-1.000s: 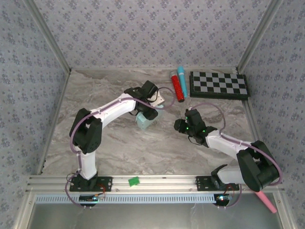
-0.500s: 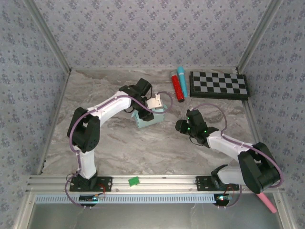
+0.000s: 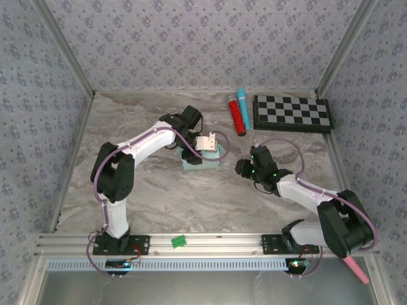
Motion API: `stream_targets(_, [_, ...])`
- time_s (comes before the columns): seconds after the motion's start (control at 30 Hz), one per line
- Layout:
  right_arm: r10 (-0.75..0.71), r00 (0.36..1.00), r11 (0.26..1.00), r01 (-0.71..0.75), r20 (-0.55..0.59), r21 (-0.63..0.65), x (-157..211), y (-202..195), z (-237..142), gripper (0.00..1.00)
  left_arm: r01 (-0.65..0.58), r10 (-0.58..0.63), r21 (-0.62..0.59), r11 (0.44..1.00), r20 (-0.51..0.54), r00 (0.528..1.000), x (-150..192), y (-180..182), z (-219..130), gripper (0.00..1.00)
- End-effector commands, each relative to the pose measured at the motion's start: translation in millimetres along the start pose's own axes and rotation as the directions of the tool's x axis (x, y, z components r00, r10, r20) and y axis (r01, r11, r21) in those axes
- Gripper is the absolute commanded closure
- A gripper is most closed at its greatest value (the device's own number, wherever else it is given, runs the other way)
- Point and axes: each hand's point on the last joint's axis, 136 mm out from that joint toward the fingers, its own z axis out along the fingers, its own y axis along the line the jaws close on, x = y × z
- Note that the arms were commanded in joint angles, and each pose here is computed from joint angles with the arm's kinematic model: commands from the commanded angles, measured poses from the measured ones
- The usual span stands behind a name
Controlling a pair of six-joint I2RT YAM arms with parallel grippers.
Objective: Fold the paper box
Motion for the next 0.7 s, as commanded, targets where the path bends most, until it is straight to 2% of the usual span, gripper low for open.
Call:
stream_targets(0.0, [-0.012,1.0,1.0,0.012,-0.018,0.018,5.3,-7.2,-1.7,0.62,-0.063,0.063,0.038,0.997,-0.005,0.998,-0.6,-2.2,-0.2,0.47])
stream_targets(0.27, [0.0,1.0,1.0,0.001,-0.017,0.027,6.7,-12.2,-0.7,0.62,-0.089,0.089,0.013,0.996,-0.005,0.996,-4.5,3.4,-4.9,0.37])
stream_targets(0.3, [0.001,1.0,1.0,0.0,-0.019,0.026,7.0,-12.6,-0.6,0.62,-0.089,0.089,0.008,0.996,-0.005,0.996,-5.0,3.8,-5.9,0.31])
stream_targets(0.37, [-0.001,1.0,1.0,0.001,-0.019,0.024,6.7,-12.4,-0.7,0.62,-0.094,0.094,-0.006,0.996,-0.002,0.996,-7.4,4.7,-8.2,0.29])
stream_targets(0.43, [-0.003,1.0,1.0,0.003,-0.016,0.021,5.1,-11.9,-0.8,0.62,-0.101,0.101,-0.019,0.995,-0.003,0.995,-9.8,5.6,-11.5,0.13])
stream_targets(0.67, [-0.026,0.999,1.0,0.026,-0.02,0.006,-2.4,-5.0,-3.7,0.62,-0.076,0.078,-0.075,0.994,0.014,0.997,-25.9,9.6,-33.2,0.1])
